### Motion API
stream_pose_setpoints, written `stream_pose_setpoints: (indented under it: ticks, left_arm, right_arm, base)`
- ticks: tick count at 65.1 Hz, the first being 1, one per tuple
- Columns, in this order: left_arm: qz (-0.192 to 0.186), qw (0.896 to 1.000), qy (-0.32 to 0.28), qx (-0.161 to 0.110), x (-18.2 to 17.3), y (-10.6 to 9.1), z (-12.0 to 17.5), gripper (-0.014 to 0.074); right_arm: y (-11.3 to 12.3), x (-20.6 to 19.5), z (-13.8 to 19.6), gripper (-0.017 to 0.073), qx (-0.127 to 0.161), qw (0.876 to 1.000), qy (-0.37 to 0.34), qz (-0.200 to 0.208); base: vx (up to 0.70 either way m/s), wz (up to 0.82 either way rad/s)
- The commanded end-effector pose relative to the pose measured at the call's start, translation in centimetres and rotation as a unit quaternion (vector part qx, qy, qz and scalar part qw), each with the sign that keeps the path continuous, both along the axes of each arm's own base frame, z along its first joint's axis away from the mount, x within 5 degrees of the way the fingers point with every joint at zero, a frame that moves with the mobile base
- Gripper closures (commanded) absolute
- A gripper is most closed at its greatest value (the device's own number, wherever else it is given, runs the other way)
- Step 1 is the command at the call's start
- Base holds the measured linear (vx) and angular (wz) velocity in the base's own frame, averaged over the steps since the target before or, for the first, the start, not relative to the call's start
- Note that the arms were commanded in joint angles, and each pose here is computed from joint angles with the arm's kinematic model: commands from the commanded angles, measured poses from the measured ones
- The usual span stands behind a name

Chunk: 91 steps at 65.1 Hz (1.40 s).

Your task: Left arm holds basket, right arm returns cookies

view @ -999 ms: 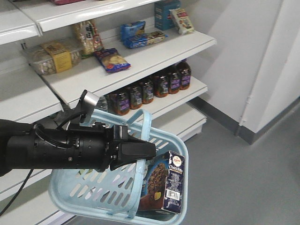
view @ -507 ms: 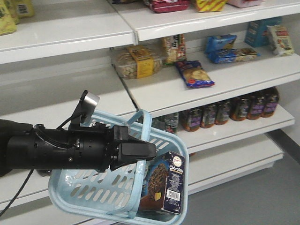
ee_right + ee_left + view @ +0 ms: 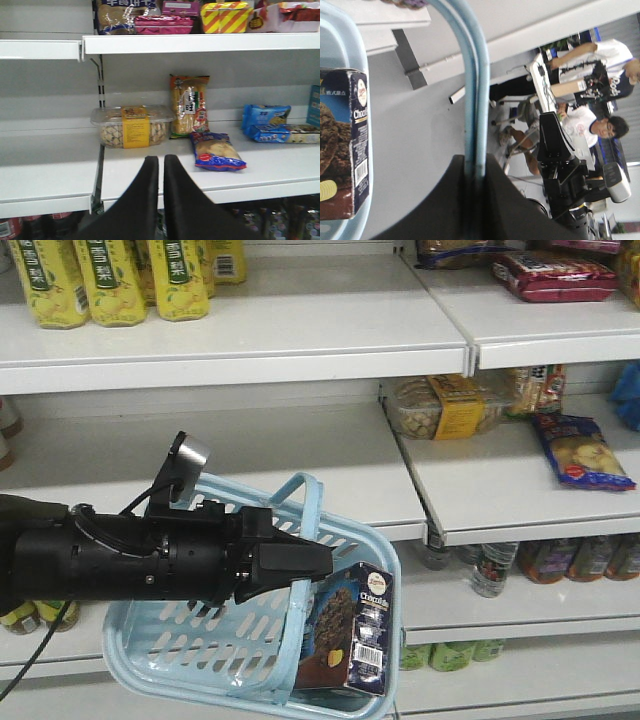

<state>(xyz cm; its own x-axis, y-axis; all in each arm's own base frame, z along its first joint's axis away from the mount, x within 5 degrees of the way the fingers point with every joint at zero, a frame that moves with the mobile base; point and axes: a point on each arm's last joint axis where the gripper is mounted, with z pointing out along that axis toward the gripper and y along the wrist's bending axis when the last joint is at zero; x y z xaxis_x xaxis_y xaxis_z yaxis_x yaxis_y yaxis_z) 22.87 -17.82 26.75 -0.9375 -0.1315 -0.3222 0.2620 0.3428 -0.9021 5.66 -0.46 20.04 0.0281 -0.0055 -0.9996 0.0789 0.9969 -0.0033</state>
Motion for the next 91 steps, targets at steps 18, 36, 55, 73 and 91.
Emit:
stream_pose_setpoints:
  ticks: [18,36,55,73,91]
  left_arm:
    - [0.003,0.997,-0.013,-0.074,-0.28,-0.17,2.96,0.0596]
    - [0.003,0.997,-0.013,-0.074,-0.28,-0.17,2.96,0.0596]
    - [0.003,0.997,-0.013,-0.074,-0.28,-0.17,2.96,0.0596]
    - [0.003,0.997,-0.013,-0.074,-0.28,-0.17,2.96,0.0596]
    - [0.003,0.997,-0.013,-0.074,-0.28,-0.17,2.96,0.0596]
  right_arm:
    - [0.03,-0.06,0.13,0.0566,-0.010,0.999,-0.033,0.001]
    - [0.03,-0.06,0.13,0.0566,-0.010,0.999,-0.033,0.001]
    - [0.03,-0.06,0.13,0.0566,-0.010,0.999,-0.033,0.001]
    - [0.03,-0.06,0.13,0.0566,-0.010,0.999,-0.033,0.001]
    - [0.03,-0.06,0.13,0.0566,-0.010,0.999,-0.033,0.001]
  base:
    - [0.11,0.31]
    - [0.08,0.10]
    - [0.06,0.00]
    - [0.05,-0.03]
    - [0.06,-0.02]
